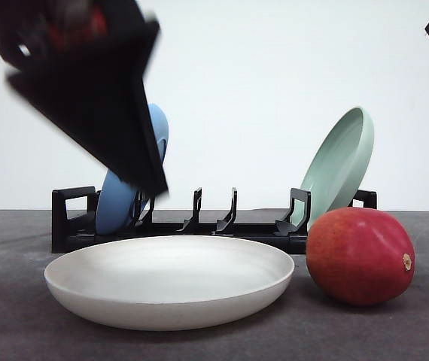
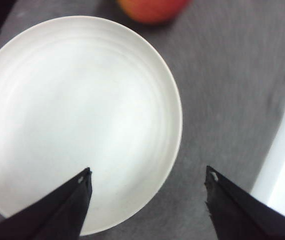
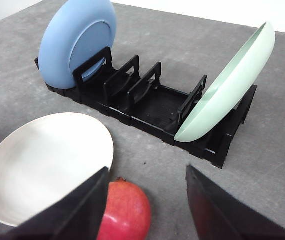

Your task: Place pomegranate in white plate

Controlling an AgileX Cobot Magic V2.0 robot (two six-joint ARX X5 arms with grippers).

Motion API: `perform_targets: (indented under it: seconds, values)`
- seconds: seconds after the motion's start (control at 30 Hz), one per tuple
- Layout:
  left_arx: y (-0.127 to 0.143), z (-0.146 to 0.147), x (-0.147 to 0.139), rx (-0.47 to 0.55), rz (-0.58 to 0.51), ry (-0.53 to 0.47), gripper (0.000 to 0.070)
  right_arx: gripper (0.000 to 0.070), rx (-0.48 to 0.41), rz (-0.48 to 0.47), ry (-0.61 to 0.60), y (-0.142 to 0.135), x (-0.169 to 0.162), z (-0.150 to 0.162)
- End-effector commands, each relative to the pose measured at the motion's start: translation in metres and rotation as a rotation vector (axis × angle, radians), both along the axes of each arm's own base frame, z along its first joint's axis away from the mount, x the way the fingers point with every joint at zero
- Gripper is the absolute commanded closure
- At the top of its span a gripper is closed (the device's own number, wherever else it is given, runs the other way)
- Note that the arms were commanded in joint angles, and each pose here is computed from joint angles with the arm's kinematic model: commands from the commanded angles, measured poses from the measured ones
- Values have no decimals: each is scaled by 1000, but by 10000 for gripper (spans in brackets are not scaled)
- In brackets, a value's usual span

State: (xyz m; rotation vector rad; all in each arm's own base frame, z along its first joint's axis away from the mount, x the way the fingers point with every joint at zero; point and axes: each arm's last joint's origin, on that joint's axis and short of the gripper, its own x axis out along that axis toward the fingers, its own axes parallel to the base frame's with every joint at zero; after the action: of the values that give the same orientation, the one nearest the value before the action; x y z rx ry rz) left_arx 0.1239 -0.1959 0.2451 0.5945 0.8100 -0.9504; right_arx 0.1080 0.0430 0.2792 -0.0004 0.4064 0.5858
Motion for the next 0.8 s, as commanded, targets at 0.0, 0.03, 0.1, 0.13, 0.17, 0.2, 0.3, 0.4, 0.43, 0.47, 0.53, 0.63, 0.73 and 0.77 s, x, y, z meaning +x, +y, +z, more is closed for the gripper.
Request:
perform_targets:
  seconds: [0.0,0.03,0.1,0.13,0.17,0.2,0.3,0.4,0.43,0.47,0.53,0.63,0.73,0.77]
  values:
    - [7,10,6,-93,101,65,264,392,15,4,-15,1,0,5]
    - [14,15,10,-123,139,72,265,392,15,4,-15,1,0,5]
    - [31,24,16,-177,234,77,265,392,15,4,-15,1,0,5]
    - [39,28,19,-198,276,74,265,392,15,3,-14,1,0,5]
    - [47,32,21,-216,314,62,265,392,15,3,-14,1,0,5]
    - [54,36,23,-231,342,49,265,392,15,3,-14,1,0,5]
    - [77,46,28,-278,439,0,265,392,16,3,-13,1,0,5]
    - [98,54,33,-315,535,-48,265,392,23,0,-8,1,0,5]
    - [104,56,34,-327,563,-63,265,392,26,-2,-6,1,0,5]
    - [110,58,36,-341,585,-76,265,392,33,-5,-1,1,0,5]
    - [119,60,38,-372,613,-93,265,391,44,-10,7,1,0,5]
    - [130,59,42,-420,627,-86,265,391,59,-16,18,1,0,5]
    - [138,52,46,-442,636,-58,265,391,75,-10,29,1,0,5]
    - [140,48,47,-446,642,-53,265,392,85,-4,35,1,-1,5]
